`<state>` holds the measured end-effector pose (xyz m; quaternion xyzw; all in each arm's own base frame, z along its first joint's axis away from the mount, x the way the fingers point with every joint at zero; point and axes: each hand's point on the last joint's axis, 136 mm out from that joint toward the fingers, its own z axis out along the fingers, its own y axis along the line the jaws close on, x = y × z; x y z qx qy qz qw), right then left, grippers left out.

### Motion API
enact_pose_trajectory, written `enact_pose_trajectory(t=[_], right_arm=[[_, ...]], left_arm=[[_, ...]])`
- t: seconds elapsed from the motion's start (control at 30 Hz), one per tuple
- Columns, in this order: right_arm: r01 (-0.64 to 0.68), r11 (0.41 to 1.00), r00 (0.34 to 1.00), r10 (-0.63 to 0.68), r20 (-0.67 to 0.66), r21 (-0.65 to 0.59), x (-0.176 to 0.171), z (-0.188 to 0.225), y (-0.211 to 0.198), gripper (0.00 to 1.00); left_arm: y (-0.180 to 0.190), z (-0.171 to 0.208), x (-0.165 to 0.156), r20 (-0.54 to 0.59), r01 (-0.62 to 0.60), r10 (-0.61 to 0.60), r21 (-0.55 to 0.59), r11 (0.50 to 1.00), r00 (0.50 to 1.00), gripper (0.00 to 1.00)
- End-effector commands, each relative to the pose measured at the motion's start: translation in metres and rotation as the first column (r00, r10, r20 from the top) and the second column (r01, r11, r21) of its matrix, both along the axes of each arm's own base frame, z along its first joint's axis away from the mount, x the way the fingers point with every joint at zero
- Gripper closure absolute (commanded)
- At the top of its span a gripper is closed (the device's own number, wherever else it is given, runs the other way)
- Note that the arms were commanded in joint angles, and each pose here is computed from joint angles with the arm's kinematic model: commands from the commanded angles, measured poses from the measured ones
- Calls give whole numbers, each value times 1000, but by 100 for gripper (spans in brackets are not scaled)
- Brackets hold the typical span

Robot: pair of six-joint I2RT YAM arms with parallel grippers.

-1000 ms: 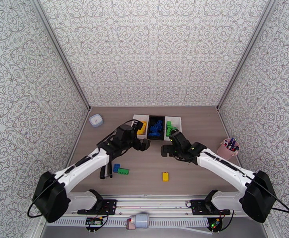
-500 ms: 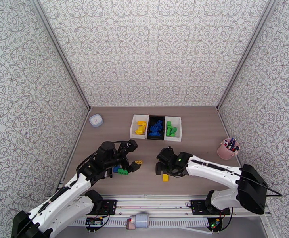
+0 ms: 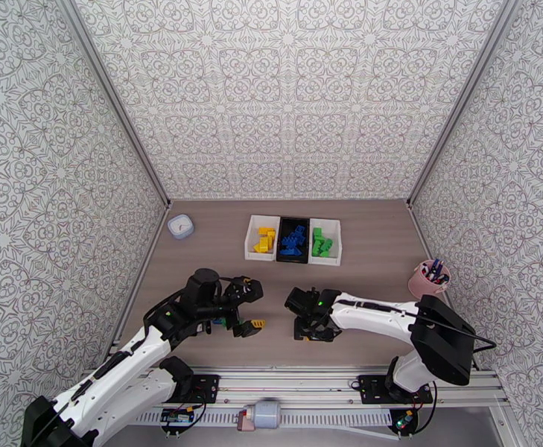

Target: Sort the legos into containers by color

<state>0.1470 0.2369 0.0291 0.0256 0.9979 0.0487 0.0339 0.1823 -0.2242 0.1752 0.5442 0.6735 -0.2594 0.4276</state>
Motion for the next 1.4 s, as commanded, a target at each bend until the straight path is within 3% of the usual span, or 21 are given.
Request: enact_pose_trajectory(t=[0.0,0.27,0.53,0.7,0.93,1.13,1.37], right_arm=[[24,1000,1000,-24,0,10,1,2,5,44],[26,1000,999,-27,37,12,8,8,5,68],[-51,999,988,49,145,12,35,36,18,75],[-136,991,956,128,265,12,79,62,31,77],[-195,978,880,142,452,72,170,104,63,80],[-267,963,803,196,563,46,242,127,102,80],[-293,955,765,210,608,39,302,122,132,80]], left_arm=[[0,-7,-10,-4,51,-51,7,999,999,0],[-1,-7,-11,-2,60,-60,-2,998,998,0],[1,-7,-1,-25,-26,25,-35,999,999,0],[8,-10,11,-50,-125,122,-63,990,991,0],[21,-8,28,-55,-247,243,-80,966,969,0],[29,-7,36,-54,-312,308,-83,947,950,0],[35,-9,41,-63,-363,359,-81,928,931,0]])
